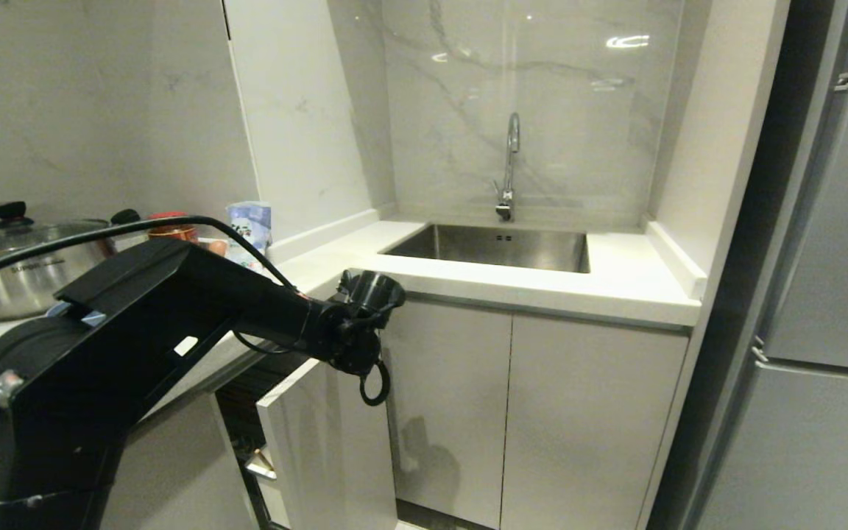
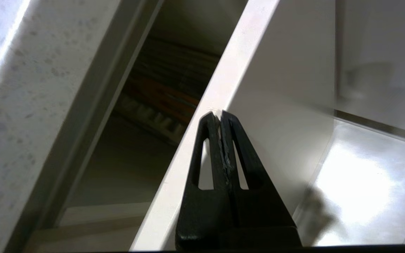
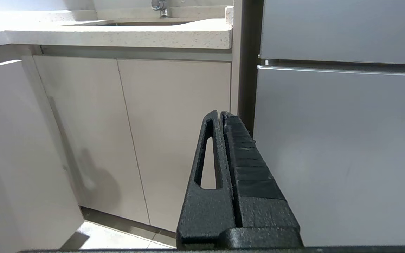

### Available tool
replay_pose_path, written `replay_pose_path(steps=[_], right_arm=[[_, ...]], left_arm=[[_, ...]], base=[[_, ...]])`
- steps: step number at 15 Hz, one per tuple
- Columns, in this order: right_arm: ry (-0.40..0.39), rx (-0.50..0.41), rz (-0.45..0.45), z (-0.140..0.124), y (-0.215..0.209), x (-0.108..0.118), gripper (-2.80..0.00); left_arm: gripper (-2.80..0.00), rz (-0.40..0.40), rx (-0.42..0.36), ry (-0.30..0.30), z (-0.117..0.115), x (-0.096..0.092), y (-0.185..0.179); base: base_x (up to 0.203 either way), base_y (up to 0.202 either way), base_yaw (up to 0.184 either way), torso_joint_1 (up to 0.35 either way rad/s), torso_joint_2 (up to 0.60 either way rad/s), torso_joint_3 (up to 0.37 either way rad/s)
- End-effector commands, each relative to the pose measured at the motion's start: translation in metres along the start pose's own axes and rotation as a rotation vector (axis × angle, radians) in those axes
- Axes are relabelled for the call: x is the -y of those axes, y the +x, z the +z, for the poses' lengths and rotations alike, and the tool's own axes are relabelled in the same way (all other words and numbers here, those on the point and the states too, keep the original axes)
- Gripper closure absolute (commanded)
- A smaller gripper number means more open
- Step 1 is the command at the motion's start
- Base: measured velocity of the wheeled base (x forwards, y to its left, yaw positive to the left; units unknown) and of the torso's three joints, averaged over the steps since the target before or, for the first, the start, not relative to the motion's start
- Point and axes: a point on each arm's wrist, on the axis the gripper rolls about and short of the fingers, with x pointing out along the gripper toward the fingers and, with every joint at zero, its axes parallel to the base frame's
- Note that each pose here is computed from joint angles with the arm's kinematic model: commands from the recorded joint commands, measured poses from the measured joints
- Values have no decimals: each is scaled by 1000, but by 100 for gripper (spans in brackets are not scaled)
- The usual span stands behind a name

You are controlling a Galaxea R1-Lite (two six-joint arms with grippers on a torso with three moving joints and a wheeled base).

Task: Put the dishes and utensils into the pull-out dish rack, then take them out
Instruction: Close the cupboard

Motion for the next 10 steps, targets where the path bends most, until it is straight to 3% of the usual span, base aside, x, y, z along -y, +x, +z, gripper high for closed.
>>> replay_pose_path(steps=[1,4,10], right_arm=[[0,-25,0,-7,1,0,0],[0,-25,0,-7,1,0,0],[1,-25,0,-7,1,0,0]], left_arm=[[0,46,-30,-21,3,-18,24],[0,78,-43,-50,8,-35,40],[0,43,-35,-2,2,-13,27]], base=[[0,0,0,0,0,0],[0,0,0,0,0,0],[0,0,0,0,0,0]])
